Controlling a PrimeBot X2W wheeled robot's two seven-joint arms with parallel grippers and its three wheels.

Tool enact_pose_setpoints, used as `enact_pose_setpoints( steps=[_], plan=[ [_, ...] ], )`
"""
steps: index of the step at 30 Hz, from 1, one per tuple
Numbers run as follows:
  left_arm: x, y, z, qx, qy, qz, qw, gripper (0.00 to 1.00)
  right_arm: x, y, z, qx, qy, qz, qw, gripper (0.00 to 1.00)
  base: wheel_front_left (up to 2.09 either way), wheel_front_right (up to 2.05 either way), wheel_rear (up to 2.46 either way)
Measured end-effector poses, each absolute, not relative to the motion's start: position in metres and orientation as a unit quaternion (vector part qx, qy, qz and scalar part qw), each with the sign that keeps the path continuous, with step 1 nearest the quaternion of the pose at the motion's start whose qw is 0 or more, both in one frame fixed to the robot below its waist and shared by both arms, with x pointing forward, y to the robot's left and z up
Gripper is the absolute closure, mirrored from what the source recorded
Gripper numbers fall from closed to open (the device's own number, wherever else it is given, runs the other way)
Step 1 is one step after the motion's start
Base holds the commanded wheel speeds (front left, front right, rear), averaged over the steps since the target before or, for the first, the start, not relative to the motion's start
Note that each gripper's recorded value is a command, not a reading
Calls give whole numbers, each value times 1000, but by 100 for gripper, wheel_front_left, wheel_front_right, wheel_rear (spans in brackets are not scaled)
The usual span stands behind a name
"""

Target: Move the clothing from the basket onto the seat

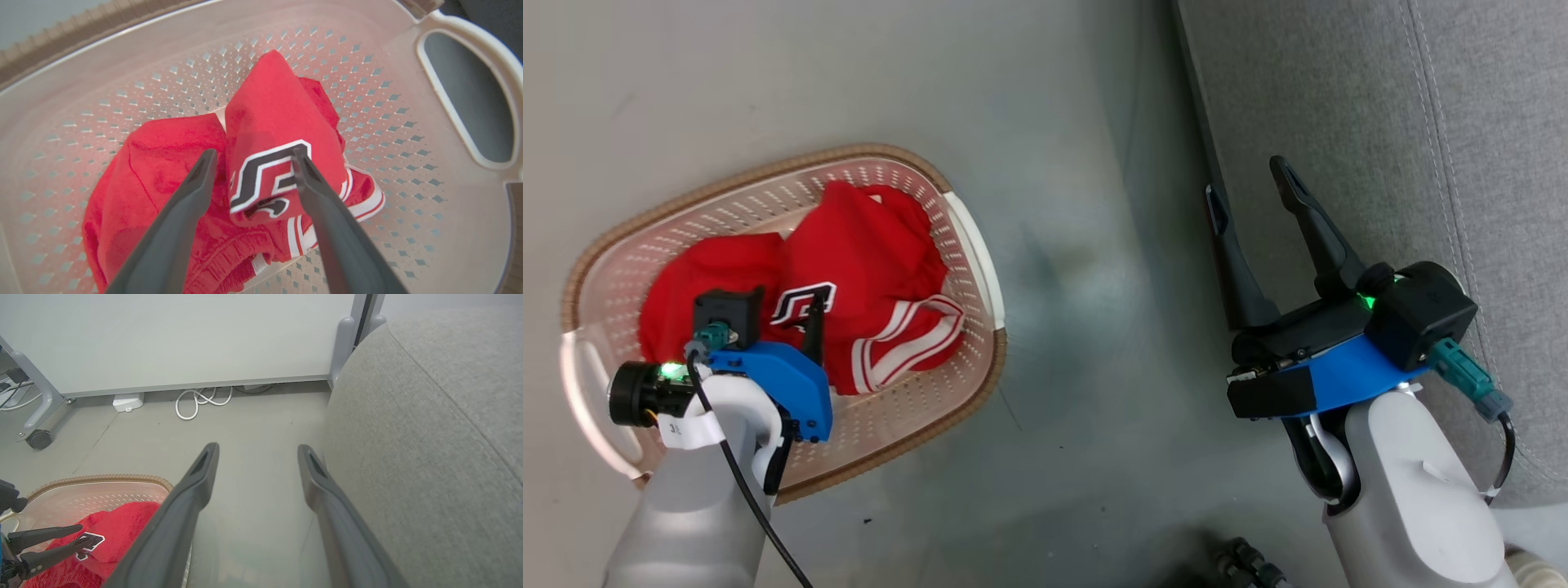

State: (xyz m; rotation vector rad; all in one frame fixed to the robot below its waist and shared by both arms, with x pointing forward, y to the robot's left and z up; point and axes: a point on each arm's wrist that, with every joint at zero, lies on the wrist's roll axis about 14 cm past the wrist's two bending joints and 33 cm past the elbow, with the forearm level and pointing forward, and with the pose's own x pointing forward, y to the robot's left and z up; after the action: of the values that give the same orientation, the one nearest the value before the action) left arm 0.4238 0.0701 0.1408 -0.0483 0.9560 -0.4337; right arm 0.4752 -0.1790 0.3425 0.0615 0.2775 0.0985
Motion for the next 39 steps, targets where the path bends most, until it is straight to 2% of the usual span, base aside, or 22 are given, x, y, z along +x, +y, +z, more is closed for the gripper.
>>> enact_pose_setpoints(
  steps=[13, 14, 15, 39],
  plan=[
    [412, 58, 96, -24, 511, -192, 837, 0, 467, -193, 316, 22, 171, 34, 984, 0, 0, 0, 0],
    [411, 58, 96, -24, 514, -191, 836, 46, 467, -192, 317, 24, 170, 34, 985, 0, 0, 0, 0],
    [410, 58, 95, -26, 515, -191, 835, 100, 467, -192, 317, 24, 169, 35, 985, 0, 0, 0, 0],
    [413, 50, 121, -41, 500, -191, 843, 100, 470, -187, 337, 23, 150, 41, 988, 0, 0, 0, 0]
  ],
)
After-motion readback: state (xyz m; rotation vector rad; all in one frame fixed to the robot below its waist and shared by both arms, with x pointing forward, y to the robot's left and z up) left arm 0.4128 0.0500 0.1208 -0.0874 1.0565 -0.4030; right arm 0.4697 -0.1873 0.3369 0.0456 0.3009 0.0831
